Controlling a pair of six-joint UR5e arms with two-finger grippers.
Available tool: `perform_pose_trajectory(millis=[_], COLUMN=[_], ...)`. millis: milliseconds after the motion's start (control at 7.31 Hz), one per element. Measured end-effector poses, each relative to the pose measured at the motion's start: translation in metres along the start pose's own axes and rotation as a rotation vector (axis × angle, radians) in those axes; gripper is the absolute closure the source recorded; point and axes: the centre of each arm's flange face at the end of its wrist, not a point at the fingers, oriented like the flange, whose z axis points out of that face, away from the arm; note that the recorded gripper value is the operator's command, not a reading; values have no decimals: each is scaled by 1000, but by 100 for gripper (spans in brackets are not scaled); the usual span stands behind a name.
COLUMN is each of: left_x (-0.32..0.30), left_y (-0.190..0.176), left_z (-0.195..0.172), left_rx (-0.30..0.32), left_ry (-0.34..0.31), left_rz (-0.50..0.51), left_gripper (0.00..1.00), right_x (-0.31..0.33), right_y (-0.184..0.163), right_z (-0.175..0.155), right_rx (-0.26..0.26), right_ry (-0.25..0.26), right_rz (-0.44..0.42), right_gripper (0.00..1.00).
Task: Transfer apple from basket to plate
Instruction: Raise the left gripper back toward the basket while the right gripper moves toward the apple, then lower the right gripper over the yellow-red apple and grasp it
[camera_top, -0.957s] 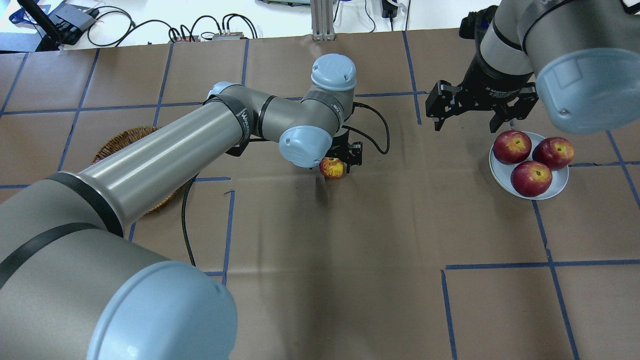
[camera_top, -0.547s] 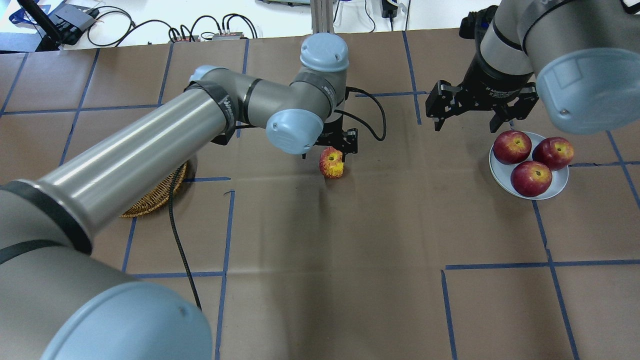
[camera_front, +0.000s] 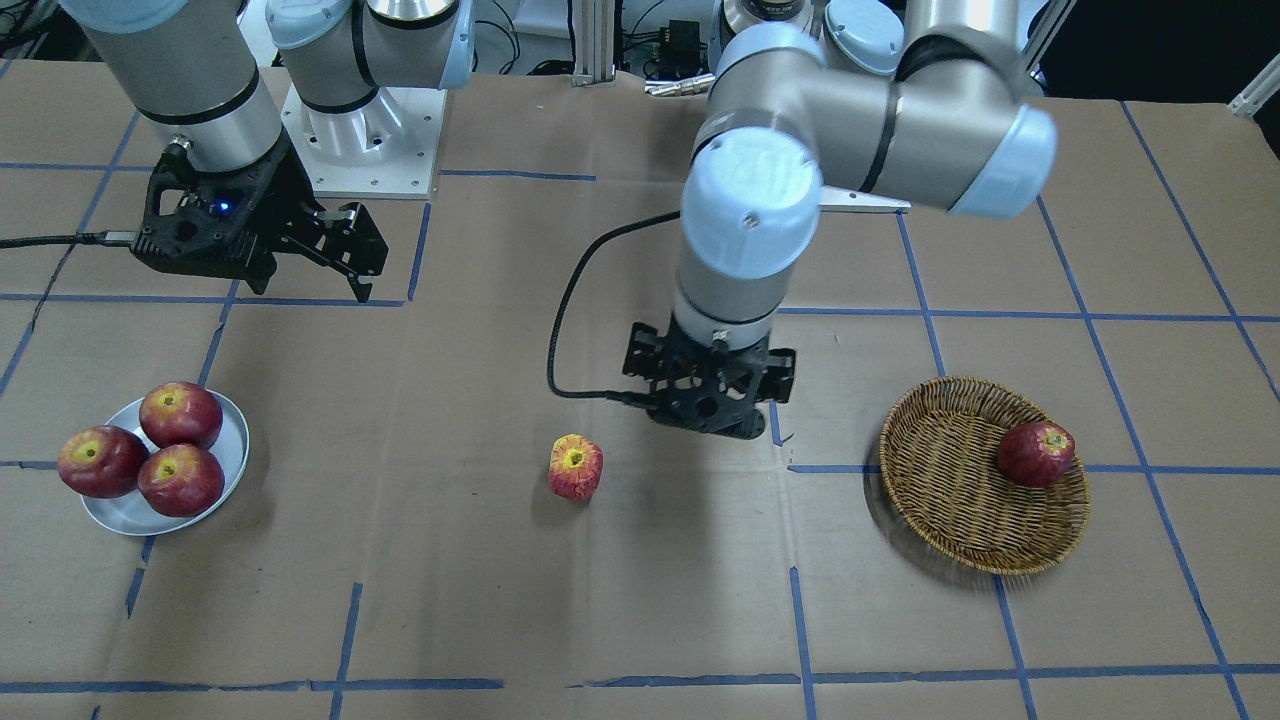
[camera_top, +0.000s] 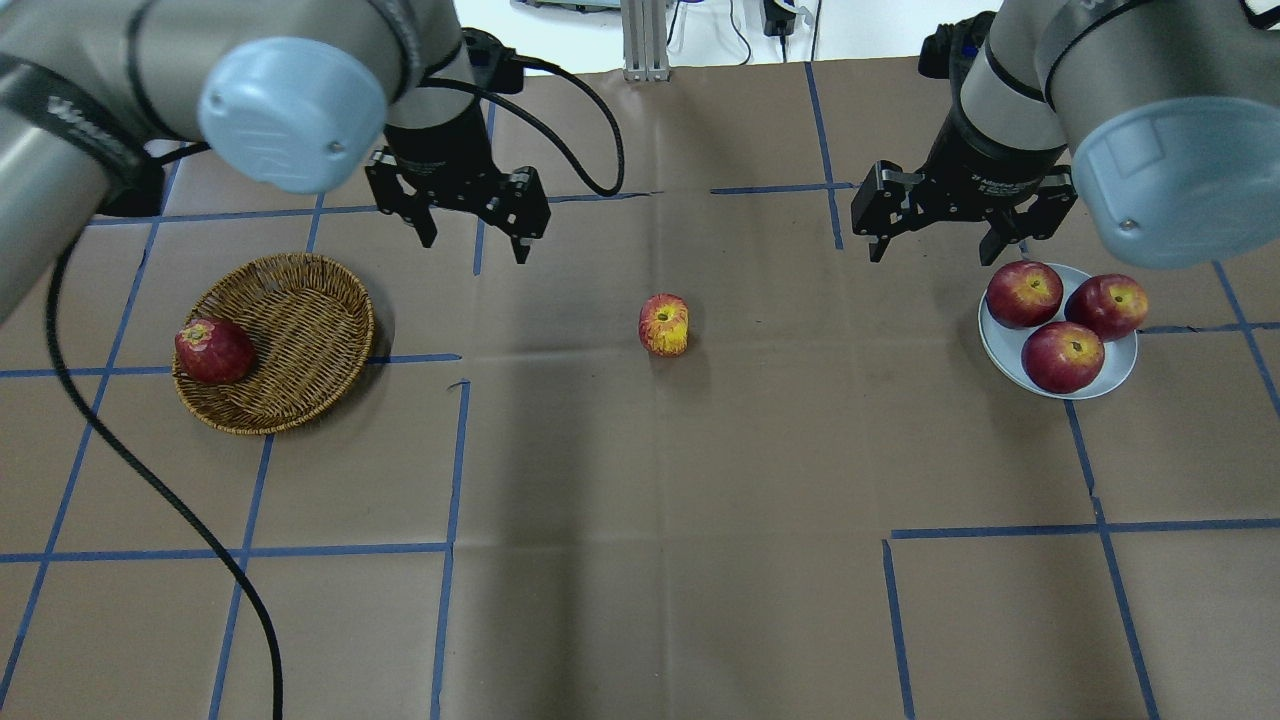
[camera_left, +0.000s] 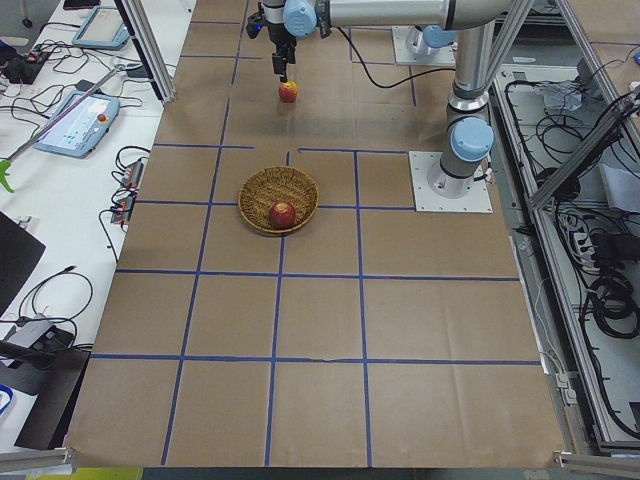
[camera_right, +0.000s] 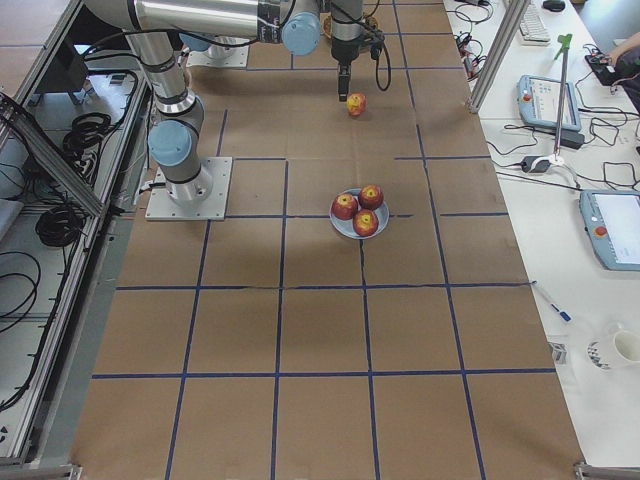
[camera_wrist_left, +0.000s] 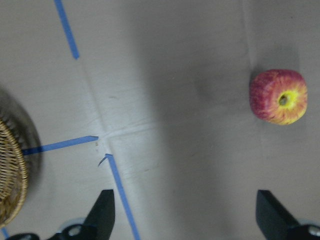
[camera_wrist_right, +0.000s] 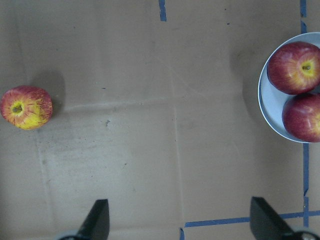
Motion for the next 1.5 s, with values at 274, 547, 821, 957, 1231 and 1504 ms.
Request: perform_pose_trajectory(millis=[274,547,821,957,1231,1504], left_x=[-33,-39,-34,-27,-15,-9], left_y=[50,60,55,55,55,57], left_z=[-48,-58,-56,-56,-57,-60], left_rx=[31,50,54,53,55,60], left_ry=[6,44,55,52,47,46], left_rz=[-22,-42,-31,-17,-2,2], left_gripper=[1,1,1,1,1,1], right_x=[-1,-28,-94,-125,-171,-195], right_y=[-5,-22,-39,-47,-60,-68], right_z=[1,15,31,47,93,135], right_rx=[16,42,51,55,86,105], right_ry=[-1,-2,-8,-6,11,18], right_rz=[4,-6,5,14,15,12], right_gripper=[0,0,0,0,0,0])
